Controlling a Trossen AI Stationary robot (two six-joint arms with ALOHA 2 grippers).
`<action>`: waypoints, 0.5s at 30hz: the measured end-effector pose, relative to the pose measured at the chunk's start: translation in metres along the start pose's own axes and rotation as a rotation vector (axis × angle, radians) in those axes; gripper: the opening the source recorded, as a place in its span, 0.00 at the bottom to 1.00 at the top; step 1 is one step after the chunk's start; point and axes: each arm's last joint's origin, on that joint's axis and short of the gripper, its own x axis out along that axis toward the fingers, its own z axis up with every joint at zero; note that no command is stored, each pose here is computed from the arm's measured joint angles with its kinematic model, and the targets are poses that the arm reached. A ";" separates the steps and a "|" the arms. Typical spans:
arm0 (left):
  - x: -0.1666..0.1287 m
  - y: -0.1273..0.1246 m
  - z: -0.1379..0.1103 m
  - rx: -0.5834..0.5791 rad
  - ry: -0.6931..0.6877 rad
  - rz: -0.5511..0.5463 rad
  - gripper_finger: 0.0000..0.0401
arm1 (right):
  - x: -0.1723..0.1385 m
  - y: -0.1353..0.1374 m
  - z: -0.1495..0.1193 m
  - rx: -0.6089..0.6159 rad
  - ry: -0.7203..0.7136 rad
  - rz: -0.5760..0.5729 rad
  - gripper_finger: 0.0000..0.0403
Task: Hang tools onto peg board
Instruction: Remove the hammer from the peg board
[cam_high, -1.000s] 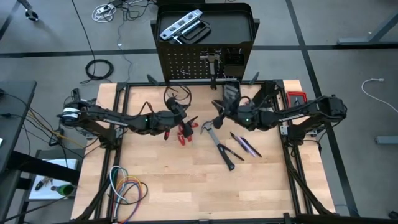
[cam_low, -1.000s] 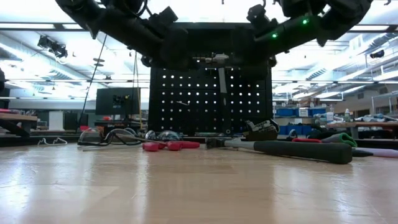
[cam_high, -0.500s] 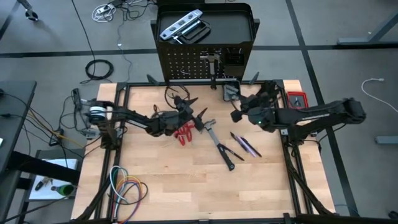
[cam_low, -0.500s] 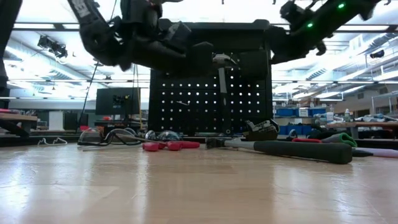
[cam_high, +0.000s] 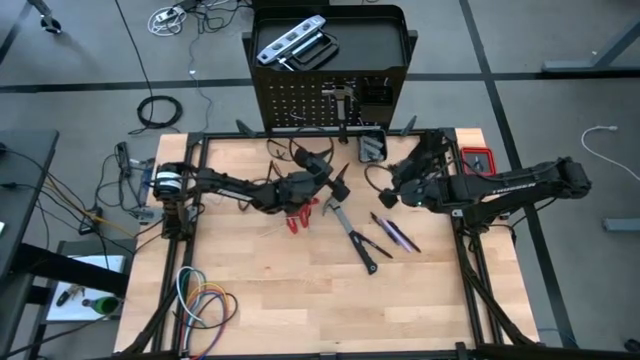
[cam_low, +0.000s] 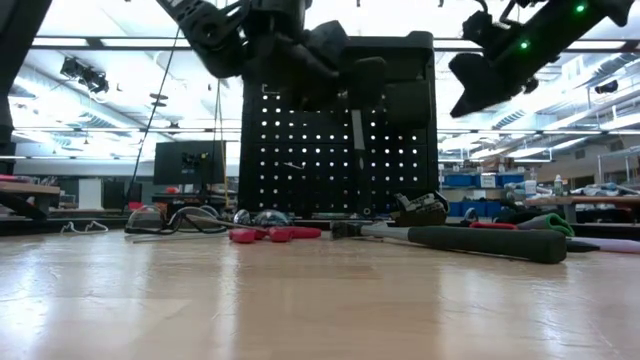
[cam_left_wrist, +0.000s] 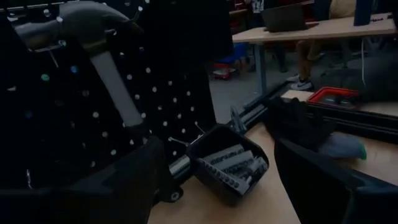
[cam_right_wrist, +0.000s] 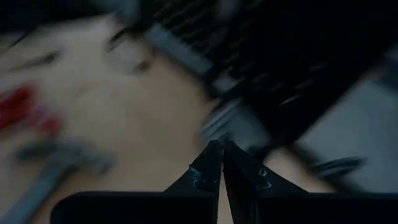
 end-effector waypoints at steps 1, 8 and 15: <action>0.002 0.002 0.000 -0.003 0.002 0.004 0.77 | 0.000 0.002 -0.002 -0.020 0.039 0.065 0.07; 0.018 0.020 -0.004 -0.103 0.024 0.062 0.77 | -0.003 -0.004 -0.008 0.033 0.098 0.062 0.04; 0.035 0.040 -0.005 -0.187 -0.019 0.098 0.77 | -0.012 -0.014 -0.020 0.092 0.080 0.075 0.03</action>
